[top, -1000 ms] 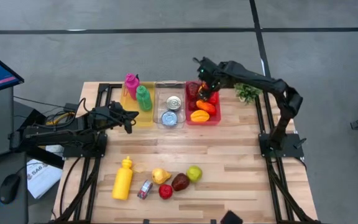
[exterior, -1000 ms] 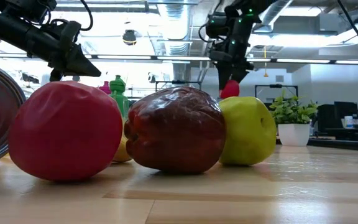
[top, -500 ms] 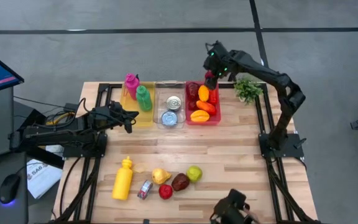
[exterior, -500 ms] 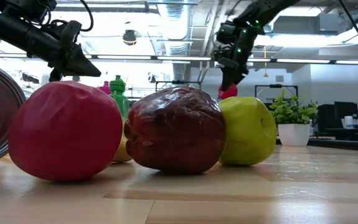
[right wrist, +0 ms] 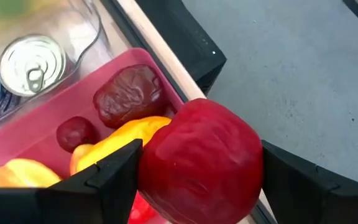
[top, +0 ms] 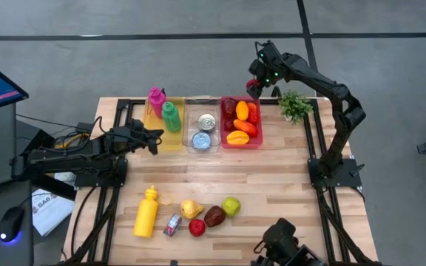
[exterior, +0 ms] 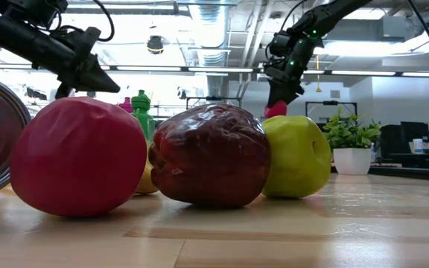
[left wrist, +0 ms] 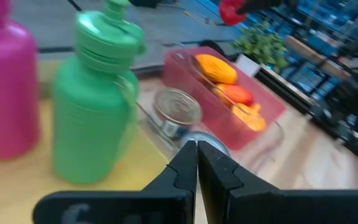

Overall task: Pick & Place Food Item
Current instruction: Put the top red apple into the pink bin

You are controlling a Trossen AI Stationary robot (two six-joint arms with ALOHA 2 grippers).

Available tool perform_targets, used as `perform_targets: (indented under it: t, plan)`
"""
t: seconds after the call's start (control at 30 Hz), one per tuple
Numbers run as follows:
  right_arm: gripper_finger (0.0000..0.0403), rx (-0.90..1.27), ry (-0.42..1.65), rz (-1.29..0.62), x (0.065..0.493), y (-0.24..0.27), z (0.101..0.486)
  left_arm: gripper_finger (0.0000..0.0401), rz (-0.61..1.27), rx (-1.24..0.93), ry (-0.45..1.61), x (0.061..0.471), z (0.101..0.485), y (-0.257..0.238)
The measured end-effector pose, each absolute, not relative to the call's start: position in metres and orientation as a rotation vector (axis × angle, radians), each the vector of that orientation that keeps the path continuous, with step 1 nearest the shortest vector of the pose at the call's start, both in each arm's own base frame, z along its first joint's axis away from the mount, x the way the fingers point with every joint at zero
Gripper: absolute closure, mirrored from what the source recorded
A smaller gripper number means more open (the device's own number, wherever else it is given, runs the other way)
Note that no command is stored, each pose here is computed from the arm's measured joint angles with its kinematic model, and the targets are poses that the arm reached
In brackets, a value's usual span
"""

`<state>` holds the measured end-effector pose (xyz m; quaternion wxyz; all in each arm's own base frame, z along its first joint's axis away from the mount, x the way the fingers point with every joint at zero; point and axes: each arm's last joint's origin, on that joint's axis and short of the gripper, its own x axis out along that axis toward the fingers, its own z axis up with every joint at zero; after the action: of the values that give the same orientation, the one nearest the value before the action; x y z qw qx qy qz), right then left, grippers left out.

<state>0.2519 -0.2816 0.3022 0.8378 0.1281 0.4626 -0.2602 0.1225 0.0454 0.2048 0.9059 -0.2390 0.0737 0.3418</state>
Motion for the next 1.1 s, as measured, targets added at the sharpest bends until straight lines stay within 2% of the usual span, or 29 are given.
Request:
perform_targets:
  t: [0.17,0.83,1.1]
  plan:
    - [0.0121,0.261,0.971,-0.513,0.26,-0.274,0.302,0.0399,0.785,-0.473,0.132,0.121,0.205,0.047]
    - [0.0121,0.382,0.892,-0.471,0.311,-0.222,0.305,0.0399,0.791,-0.472,0.131,0.121,0.205,0.047]
    - [0.0121,0.377,0.95,-0.421,0.322,-0.204,0.287,0.0399,0.791,-0.472,0.131,0.121,0.205,0.047]
